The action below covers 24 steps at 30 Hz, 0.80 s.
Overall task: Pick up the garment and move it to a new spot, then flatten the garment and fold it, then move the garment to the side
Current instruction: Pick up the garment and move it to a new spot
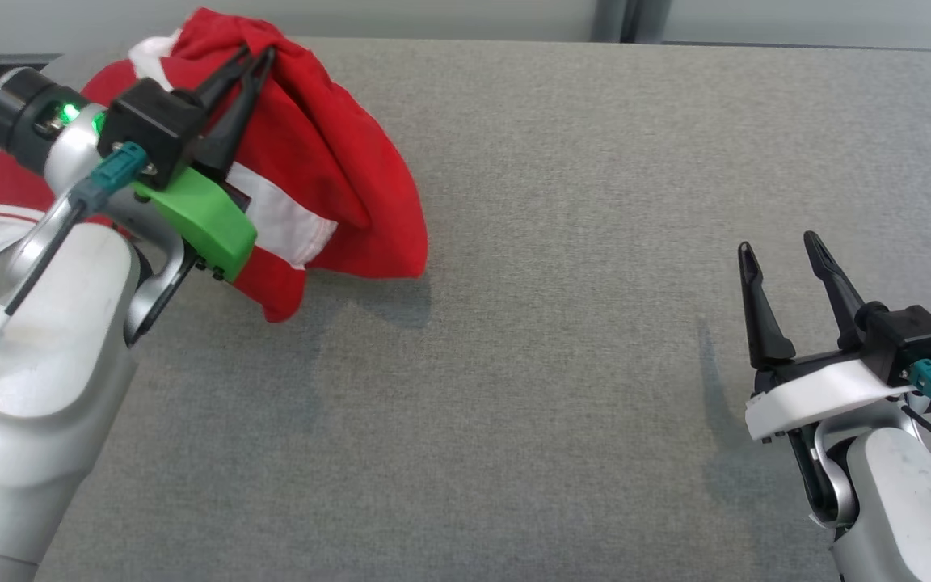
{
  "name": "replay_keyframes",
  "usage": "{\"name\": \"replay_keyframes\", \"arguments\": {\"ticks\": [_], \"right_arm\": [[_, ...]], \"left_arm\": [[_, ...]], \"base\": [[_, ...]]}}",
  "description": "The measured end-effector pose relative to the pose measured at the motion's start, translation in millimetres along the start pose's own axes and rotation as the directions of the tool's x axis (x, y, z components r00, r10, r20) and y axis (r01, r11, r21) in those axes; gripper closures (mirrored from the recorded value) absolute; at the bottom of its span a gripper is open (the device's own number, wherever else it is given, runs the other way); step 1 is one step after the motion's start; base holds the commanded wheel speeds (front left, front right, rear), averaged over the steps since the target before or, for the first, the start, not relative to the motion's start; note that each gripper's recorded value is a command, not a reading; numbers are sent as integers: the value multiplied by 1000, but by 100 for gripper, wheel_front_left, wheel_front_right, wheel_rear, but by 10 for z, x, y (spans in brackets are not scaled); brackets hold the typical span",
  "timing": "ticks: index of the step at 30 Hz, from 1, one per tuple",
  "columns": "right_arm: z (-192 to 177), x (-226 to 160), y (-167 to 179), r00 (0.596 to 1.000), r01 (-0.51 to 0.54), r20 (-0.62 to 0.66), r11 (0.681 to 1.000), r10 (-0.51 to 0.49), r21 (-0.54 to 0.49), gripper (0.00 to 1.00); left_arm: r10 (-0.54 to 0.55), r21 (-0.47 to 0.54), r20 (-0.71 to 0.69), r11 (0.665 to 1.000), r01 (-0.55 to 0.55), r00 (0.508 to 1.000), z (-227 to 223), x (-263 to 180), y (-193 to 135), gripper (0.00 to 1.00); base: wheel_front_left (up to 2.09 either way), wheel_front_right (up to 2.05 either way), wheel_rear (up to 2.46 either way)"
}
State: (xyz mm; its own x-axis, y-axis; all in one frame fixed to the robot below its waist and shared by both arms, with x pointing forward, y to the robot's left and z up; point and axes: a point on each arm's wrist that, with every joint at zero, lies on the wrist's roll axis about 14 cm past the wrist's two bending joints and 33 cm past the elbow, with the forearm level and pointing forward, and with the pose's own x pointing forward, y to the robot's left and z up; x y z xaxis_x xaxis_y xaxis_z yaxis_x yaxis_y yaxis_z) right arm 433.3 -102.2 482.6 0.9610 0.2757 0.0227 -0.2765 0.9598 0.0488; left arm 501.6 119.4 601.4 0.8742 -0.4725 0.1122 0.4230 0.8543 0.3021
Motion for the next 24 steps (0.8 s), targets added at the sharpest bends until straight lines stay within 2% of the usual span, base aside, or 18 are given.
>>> {"name": "replay_keyframes", "arguments": {"ticks": [6, 11, 15, 18, 22, 23, 24], "right_arm": [[130, -285, -252, 995, 93, 19, 995, -93, -18, 0], [220, -519, -440, 985, 170, 37, 985, -169, -30, 0], [285, -648, -494, 978, 203, 53, 979, -201, -25, 0], [319, -733, -528, 975, 216, 61, 976, -214, -26, 0], [318, -814, -522, 975, 217, 57, 976, -216, -23, 0], [305, -843, -507, 976, 215, 52, 977, -213, -19, 0], [295, -854, -497, 976, 211, 47, 977, -210, -18, 0]], "left_arm": [[-187, -7, 45, 982, 188, 981, 195, 131, -608, 100], [-341, 4, 54, 940, 341, 938, 266, 184, -1122, 100], [-460, 11, 37, 888, 459, 887, 229, 187, -1548, 100], [-550, 41, 12, 834, 550, 835, 148, 149, -1856, 100], [-618, 60, -8, 785, 617, 786, 46, 162, -2100, 100], [-653, 56, -11, 756, 653, 757, 3, 158, -2255, 100], [-666, 51, -9, 745, 665, 746, -11, 166, -2320, 100]], "base": [[0, 0, 0], [0, 0, 0], [0, 0, 0], [0, 0, 0], [0, 0, 0], [0, 0, 0], [0, 0, 0]]}}
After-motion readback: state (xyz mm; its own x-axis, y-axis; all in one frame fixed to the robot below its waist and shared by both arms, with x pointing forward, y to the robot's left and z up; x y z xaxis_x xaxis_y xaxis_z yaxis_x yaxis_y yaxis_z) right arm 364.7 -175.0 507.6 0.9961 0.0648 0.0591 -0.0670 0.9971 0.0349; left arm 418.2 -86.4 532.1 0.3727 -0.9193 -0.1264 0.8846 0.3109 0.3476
